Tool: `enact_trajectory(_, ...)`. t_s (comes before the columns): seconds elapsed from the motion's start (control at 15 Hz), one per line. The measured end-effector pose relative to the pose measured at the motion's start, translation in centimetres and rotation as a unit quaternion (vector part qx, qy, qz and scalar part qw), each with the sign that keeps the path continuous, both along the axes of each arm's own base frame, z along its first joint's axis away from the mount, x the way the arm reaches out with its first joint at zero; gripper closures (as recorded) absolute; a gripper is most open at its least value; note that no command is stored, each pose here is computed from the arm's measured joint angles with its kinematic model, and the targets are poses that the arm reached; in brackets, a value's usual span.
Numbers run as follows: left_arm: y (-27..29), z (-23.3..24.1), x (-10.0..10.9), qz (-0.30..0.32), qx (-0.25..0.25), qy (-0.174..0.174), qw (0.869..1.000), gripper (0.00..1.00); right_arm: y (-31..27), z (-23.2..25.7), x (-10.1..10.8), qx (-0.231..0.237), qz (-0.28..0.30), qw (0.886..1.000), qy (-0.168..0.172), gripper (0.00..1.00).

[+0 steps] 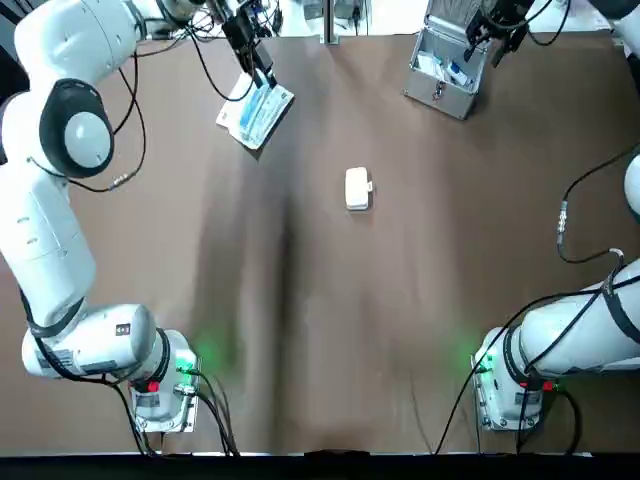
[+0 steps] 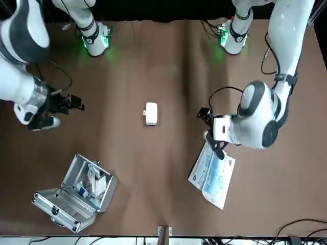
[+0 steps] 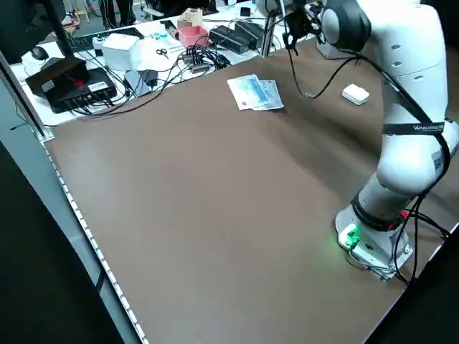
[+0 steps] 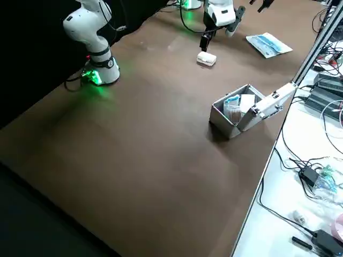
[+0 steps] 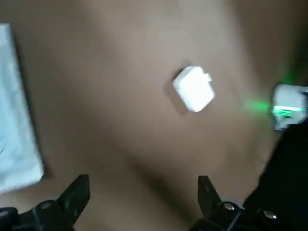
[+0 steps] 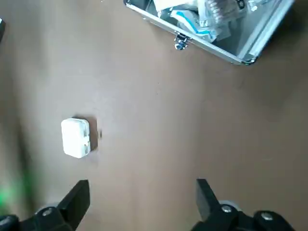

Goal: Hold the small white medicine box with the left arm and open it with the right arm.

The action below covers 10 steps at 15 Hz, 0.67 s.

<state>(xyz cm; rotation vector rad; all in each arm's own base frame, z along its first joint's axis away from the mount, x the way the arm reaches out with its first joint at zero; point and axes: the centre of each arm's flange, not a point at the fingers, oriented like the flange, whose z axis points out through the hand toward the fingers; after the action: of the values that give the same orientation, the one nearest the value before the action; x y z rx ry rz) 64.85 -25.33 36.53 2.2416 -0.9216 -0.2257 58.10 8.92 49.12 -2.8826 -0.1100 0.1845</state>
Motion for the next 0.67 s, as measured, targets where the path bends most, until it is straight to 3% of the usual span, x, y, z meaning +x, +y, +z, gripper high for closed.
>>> enact_trajectory(0.07, 0.5, -1.7, 0.5, -0.01, -0.029, -0.005, 1.0, 0.0, 0.6, -0.5, -0.1, 0.0, 0.004, 1.0, 0.001, 0.04)
enact_trajectory(0.33, 0.4, -6.8, 1.6, -0.035, -0.125, -0.031, 0.991, 0.0, 1.9, -2.5, -0.7, 0.008, 0.007, 1.0, 0.009, 0.4)
enact_trajectory(0.47, 0.0, -8.0, 1.8, -0.05, -0.183, -0.062, 0.98, 0.0, 2.2, -3.8, -1.1, 0.019, 0.001, 1.0, 0.019, 0.45)
enact_trajectory(0.67, -0.3, -9.1, 2.0, -0.071, -0.256, -0.103, 0.959, 0.0, 2.5, -5.4, -1.6, 0.036, -0.009, 0.999, 0.03, 0.77)
